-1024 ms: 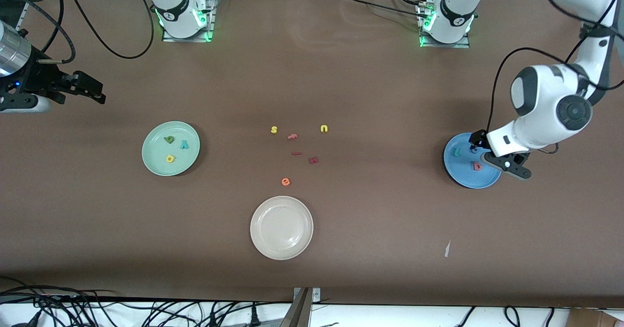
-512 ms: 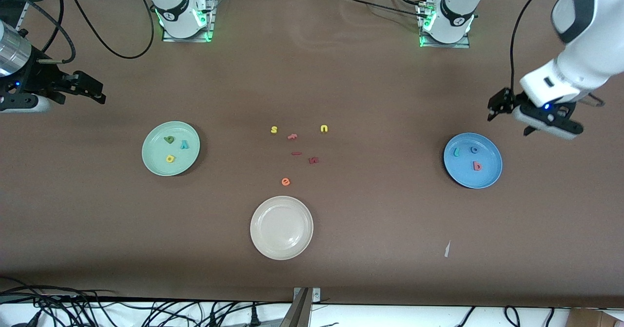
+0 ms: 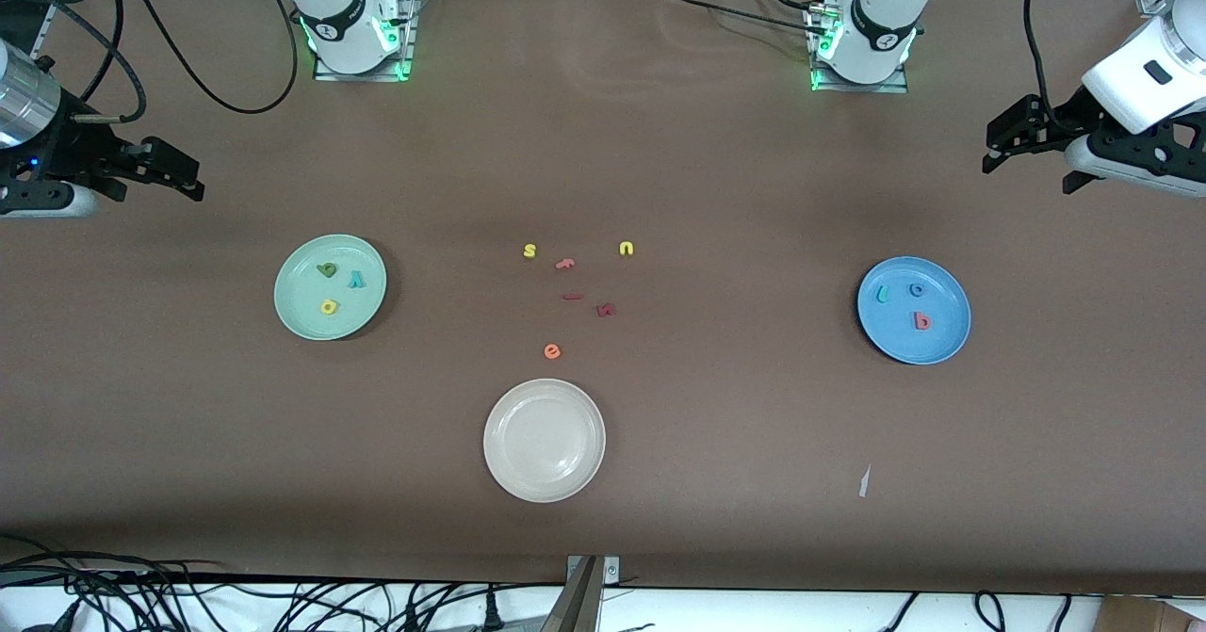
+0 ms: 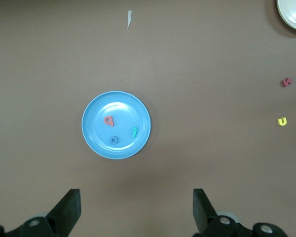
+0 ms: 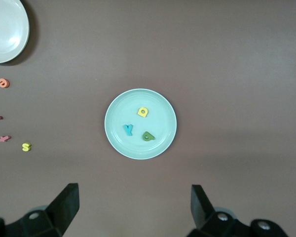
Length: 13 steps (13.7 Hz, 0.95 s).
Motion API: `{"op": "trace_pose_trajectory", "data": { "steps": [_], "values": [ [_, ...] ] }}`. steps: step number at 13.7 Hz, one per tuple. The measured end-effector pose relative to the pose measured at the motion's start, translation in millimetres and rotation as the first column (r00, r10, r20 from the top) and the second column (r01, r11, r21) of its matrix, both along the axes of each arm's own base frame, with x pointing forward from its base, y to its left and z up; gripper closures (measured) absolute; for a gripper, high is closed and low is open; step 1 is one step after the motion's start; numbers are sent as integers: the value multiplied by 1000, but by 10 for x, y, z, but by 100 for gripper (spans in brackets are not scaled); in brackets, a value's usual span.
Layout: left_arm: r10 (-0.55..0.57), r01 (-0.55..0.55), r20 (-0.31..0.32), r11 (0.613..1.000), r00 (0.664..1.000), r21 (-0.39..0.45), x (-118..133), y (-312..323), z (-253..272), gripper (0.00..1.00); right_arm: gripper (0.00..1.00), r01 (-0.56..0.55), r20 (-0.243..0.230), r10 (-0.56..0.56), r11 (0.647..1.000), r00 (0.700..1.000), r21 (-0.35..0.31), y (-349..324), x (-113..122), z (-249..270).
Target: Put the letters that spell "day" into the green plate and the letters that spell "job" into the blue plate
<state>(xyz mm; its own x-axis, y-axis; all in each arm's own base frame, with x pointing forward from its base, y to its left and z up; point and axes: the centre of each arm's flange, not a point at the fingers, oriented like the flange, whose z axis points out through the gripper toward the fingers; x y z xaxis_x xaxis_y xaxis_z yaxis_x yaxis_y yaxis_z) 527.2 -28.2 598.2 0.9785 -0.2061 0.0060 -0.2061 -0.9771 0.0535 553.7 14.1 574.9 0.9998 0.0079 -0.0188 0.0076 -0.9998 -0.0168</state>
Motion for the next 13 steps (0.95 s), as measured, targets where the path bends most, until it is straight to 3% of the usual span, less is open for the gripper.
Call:
{"op": "trace_pose_trajectory", "data": {
  "steps": [13],
  "values": [
    [37,-37,8,999,999,4,139,74,122,0,0,0,0,0,1000,1000,0,0,0,0]
  ]
}}
